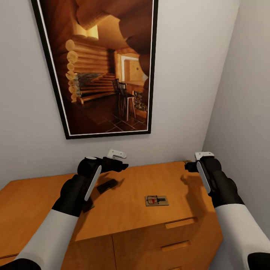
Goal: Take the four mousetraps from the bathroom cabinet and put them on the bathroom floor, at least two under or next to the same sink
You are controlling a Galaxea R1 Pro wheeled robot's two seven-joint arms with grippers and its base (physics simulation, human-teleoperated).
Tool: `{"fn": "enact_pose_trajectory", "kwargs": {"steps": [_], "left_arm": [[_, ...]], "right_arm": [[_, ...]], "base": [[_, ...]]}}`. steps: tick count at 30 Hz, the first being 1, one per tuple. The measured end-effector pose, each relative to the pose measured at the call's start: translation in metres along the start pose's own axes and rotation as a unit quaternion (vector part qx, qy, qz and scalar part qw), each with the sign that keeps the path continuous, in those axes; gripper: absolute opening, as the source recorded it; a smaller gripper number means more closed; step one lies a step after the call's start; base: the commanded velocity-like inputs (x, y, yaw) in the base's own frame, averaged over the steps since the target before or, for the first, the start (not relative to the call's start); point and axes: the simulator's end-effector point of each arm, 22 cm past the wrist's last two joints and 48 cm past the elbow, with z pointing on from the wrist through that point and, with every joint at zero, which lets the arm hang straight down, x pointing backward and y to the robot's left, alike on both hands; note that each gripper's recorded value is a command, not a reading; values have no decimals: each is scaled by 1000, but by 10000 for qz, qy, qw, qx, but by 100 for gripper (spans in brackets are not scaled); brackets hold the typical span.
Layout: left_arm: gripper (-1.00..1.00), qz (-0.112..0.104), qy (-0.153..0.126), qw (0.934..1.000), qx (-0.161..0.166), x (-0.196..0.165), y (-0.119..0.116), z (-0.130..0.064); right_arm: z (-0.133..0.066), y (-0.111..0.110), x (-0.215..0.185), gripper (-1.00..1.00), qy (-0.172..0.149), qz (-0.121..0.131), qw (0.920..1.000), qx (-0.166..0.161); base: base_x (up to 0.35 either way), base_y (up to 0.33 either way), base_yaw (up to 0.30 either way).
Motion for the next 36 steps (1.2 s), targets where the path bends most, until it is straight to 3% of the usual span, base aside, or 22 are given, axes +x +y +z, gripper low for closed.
{"fn": "enact_pose_trajectory", "kwargs": {"steps": [24, 36], "left_arm": [[100, -4, 31, 10000, 22, 2, -3, 2], [100, 163, 154, 9997, 96, 10, -15, 8]], "right_arm": [[2, -11, -43, 100, -23, 95, 9999, 39], [6, -7, -62, 100, 103, 145, 9998, -130]], "base": [[0, 0, 0], [0, 0, 0]]}}
